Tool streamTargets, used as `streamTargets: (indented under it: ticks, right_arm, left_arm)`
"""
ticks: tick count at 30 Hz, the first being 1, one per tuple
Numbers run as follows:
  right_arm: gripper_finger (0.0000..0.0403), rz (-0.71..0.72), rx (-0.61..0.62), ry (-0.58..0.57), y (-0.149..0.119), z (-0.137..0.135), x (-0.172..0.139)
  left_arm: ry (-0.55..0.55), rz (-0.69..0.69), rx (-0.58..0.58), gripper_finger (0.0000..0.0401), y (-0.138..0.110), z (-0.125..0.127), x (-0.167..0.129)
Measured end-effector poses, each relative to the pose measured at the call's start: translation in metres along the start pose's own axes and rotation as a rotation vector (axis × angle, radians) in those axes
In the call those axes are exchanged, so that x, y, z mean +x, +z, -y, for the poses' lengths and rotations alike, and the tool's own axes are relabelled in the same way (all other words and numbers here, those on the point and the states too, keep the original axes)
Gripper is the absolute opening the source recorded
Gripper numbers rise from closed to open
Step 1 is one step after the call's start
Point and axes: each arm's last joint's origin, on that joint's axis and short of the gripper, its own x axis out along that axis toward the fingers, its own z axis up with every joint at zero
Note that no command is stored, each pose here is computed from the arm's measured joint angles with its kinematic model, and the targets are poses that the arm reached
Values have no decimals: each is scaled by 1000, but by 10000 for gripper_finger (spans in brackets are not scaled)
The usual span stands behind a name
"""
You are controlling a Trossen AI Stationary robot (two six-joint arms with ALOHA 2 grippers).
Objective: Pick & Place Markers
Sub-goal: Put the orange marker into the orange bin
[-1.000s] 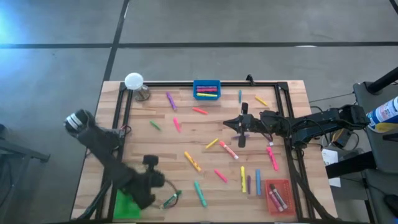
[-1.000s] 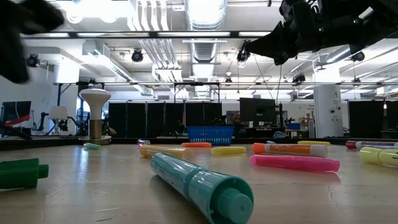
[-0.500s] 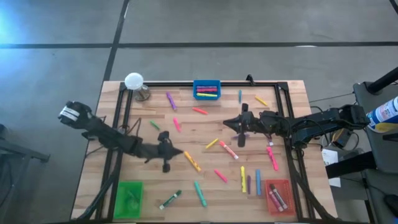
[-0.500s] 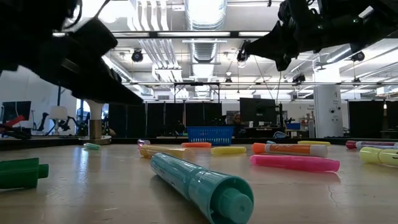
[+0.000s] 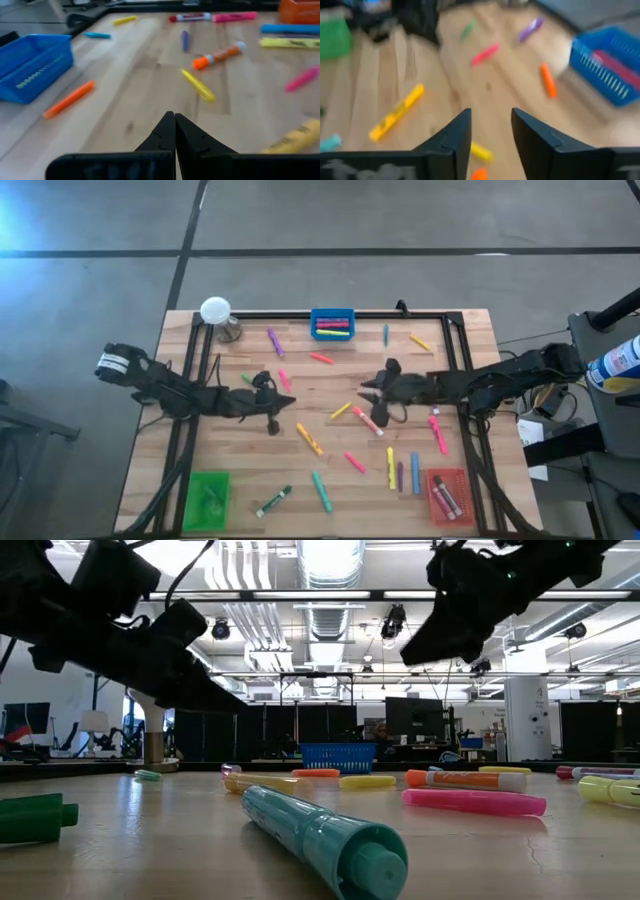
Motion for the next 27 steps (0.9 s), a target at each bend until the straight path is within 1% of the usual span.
streamTargets:
  ticks: [5, 7, 8, 11, 13, 17, 22, 27]
  right_arm:
    - [186, -232, 20, -78, -14, -12, 11]
    - [200, -329, 30, -123, -21, -14, 13]
    - [205, -368, 53, -149, -24, -15, 15]
    - [216, -440, 188, -208, -31, -17, 21]
    - [218, -479, 236, -195, -34, -19, 26]
    - [219, -532, 238, -192, -42, -23, 36]
    - [219, -553, 218, -209, -42, -28, 52]
    - [215, -577, 159, -210, -39, -33, 72]
  left_arm:
    - [23, 16, -77, 0, 2, -5, 1]
    - [25, 0, -74, 0, 0, -5, 1]
    - [25, -11, -70, 0, -2, -5, 1]
    - [24, -27, -74, 0, -4, -5, 1]
    - [24, -29, -74, 0, -4, -5, 2]
    - [23, -24, -77, 0, -3, -5, 2]
    - [23, -22, -79, 0, -3, -5, 2]
    - [28, -19, -81, 0, -3, -5, 2]
